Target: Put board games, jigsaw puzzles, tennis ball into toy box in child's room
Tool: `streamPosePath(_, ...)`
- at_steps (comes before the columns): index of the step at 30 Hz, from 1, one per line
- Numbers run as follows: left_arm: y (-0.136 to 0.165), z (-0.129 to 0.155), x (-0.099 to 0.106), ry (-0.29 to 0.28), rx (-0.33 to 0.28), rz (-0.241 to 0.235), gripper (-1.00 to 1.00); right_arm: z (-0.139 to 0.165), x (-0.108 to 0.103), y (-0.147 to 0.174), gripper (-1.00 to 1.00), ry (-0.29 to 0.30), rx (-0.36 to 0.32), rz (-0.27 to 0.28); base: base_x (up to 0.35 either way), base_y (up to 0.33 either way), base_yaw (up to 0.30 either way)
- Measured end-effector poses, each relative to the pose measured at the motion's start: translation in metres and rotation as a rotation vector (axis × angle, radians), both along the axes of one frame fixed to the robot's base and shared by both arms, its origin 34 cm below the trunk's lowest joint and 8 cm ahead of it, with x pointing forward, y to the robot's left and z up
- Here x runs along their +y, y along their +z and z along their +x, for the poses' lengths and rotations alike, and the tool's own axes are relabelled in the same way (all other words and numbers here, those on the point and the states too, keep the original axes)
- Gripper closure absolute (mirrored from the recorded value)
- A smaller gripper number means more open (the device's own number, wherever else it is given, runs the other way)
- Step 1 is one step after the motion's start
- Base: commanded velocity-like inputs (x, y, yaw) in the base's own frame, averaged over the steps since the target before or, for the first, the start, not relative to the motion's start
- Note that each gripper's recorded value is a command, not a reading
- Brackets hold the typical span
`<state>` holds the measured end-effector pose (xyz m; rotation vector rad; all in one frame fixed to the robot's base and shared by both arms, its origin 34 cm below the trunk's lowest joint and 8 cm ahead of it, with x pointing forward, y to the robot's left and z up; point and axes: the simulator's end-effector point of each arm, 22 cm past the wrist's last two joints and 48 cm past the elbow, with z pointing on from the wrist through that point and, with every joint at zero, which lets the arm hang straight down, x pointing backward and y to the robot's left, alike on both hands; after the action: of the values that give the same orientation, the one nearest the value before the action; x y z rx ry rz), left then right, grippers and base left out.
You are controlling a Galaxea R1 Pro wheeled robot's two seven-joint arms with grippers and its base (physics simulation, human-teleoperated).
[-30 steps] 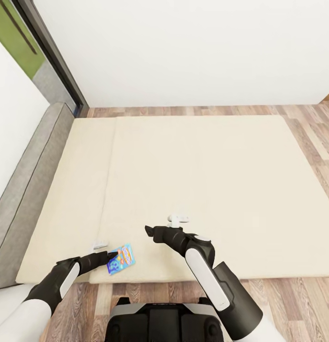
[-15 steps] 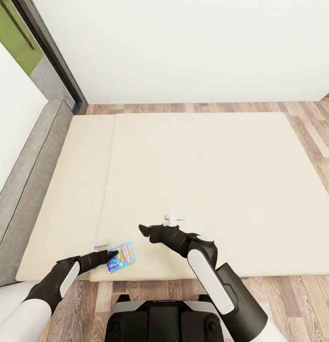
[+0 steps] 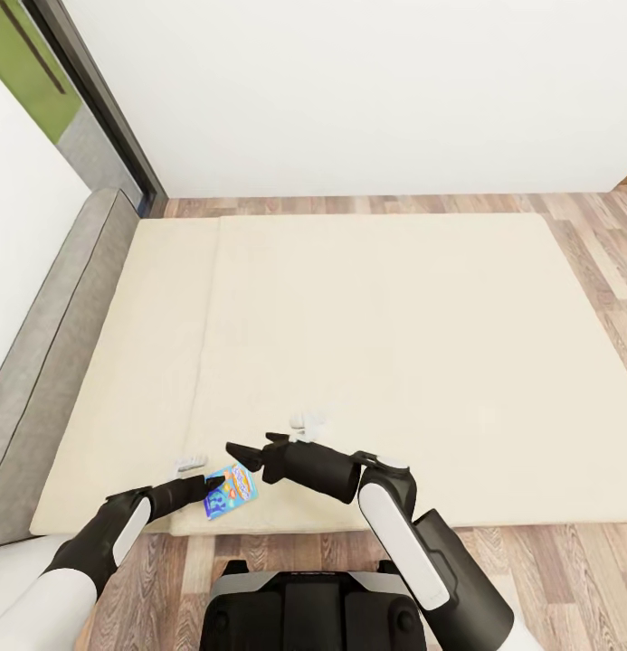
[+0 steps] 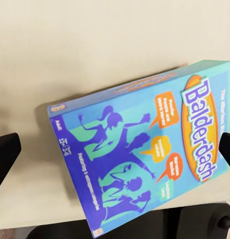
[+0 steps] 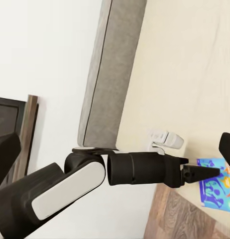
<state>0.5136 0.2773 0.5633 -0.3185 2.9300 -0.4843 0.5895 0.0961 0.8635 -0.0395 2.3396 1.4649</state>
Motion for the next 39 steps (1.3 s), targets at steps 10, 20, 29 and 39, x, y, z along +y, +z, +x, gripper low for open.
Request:
streamPosePath(10,0.0001,0.0001,0.0009,0.0,0.0,0.001,-1.0,-0.001,0.0008,0.0008,-1.0,0.005,-0.003,0.009,0.0,0.0,0.0)
streamPosePath(20,0.0003,0.0003,0.002,0.001,-0.001,0.002,-1.0,0.0012,-0.002,-0.0007,-1.0,-0.004,0.001,0.007,0.0,0.0,0.0)
streamPosePath(29,-0.0005,-0.0005,0.0029,0.001,0.001,0.003,-1.0,0.0034,-0.0049,-0.0025,-1.0,-0.012,0.006,0.008,0.0,0.0,0.0)
streamPosePath(39,-0.006,-0.0065,0.0031,0.001,0.015,0.003,-1.0,0.0014,-0.0047,-0.0085,-1.0,-0.012,0.019,0.012,0.0,0.0,0.0)
